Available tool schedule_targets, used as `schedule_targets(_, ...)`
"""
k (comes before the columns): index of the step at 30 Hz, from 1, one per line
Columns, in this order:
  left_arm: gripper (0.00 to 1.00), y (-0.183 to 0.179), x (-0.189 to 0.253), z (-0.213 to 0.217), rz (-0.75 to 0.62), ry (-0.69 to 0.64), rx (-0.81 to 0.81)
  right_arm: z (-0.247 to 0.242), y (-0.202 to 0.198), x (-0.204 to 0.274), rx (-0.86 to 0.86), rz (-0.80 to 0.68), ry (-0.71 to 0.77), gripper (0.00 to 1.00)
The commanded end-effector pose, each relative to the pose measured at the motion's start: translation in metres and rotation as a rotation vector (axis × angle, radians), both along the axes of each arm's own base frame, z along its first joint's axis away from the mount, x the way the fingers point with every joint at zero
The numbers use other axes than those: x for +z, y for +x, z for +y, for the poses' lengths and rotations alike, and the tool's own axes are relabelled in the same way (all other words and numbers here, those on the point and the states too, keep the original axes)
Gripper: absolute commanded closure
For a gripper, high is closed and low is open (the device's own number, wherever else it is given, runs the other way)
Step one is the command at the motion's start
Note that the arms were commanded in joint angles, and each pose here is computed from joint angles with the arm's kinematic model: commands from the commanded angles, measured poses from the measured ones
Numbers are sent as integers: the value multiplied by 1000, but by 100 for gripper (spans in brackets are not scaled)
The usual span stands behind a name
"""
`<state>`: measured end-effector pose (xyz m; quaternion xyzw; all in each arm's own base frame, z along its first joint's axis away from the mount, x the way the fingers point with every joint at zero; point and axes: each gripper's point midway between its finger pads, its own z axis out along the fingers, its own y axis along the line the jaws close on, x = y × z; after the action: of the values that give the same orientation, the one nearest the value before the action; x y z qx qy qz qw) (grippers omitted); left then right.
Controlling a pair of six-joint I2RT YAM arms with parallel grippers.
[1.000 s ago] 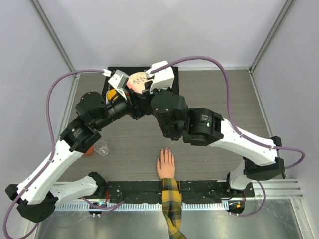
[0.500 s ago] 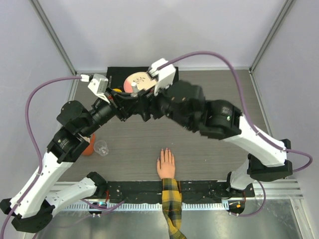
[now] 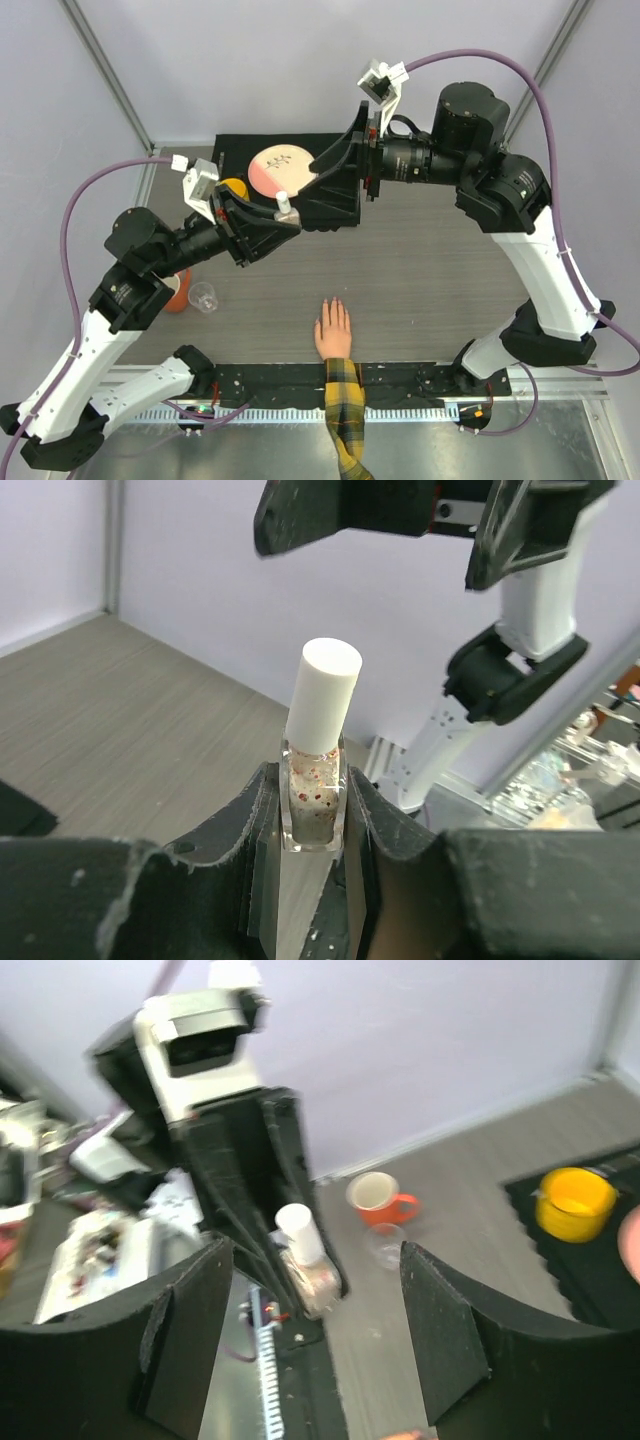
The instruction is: Paint the nails
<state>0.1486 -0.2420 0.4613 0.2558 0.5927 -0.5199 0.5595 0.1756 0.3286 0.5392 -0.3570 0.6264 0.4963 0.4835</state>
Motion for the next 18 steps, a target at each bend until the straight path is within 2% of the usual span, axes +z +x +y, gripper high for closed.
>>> schedule_targets(1,100,-32,31,-4,-49,-91,-154,7,-41,13,325,5,78,29)
schedule_targets(4,100,-38,38,-6,-47,-117,-200,9,-42,11,374,21,89,35)
schedule_targets(8,100,-43,40,-9,-32,-124,-241,18,-38,7,406,46,91,37)
schedule_targets(18,100,-41,38,-11,-25,-117,-243,25,-39,1,462,91,105,51)
